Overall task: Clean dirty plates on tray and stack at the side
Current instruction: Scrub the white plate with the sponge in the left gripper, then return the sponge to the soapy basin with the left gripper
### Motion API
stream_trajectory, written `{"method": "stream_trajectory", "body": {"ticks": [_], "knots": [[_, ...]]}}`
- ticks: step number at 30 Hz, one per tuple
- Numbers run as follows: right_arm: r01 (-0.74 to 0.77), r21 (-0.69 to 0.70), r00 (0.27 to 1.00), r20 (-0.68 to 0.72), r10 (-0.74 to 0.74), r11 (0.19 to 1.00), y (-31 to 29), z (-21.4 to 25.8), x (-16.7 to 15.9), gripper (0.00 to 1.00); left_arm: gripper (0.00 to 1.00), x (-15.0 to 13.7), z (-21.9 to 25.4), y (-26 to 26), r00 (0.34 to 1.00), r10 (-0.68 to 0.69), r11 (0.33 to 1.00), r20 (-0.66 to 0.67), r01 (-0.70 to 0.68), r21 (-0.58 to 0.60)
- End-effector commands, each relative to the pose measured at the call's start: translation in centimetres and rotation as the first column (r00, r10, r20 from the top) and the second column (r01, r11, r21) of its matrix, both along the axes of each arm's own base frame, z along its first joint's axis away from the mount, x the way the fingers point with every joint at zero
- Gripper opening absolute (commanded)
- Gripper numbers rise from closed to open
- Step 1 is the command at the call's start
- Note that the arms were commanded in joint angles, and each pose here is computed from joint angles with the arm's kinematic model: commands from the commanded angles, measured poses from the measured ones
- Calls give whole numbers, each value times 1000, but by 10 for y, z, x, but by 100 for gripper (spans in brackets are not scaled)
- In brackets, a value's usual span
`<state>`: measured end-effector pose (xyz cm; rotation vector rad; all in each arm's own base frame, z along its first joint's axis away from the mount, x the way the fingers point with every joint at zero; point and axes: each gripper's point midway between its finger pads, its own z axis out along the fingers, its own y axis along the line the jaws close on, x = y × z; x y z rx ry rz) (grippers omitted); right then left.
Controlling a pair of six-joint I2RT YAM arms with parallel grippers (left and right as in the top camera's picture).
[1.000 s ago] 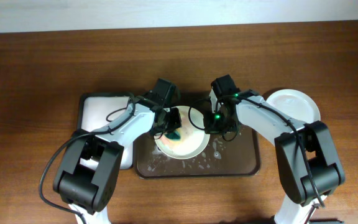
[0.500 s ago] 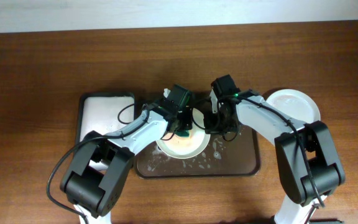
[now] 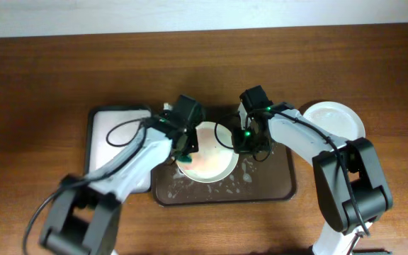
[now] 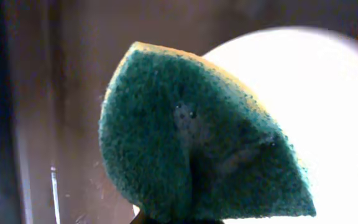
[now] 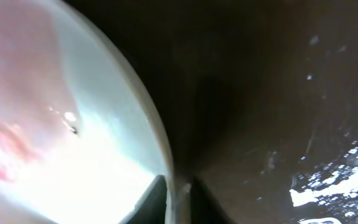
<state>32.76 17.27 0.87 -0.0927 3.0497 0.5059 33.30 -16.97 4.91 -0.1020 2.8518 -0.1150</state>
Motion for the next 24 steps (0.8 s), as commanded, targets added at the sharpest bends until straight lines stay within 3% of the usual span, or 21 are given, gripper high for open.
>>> {"method": "stream_trajectory", "body": {"ticks": [1,5,10,16,21,22,23,24], "knots": [[-8,-23,1000,-3,8,1000,-3,-6,-1,21,0,7,52,1,991,-31,998,130,39,-58],[-8,-23,1000,-2,8,1000,-3,-6,-1,20,0,5,49,37,996,45,999,80,-43,-21],[-8,-23,1000,-3,8,1000,-2,-6,-1,4,0,18,47,93,997,37,998,70,-39,38],[-8,-23,1000,-3,8,1000,-2,-6,-1,4,0,21,19,152,984,176,982,9,-176,63],[-8,-23,1000,-3,8,1000,-2,-6,-1,4,0,14,-22,166,972,215,974,-100,-206,92],[-7,-23,1000,-3,7,1000,-3,-6,-1,4,3,14,-27,166,970,215,974,-109,-205,94],[-7,-23,1000,-3,7,1000,-3,-6,-1,4,27,15,-31,166,970,215,974,-113,-205,95],[-8,-23,1000,-3,8,1000,-2,-6,-1,4,58,16,-35,166,969,216,974,-118,-205,96]]}}
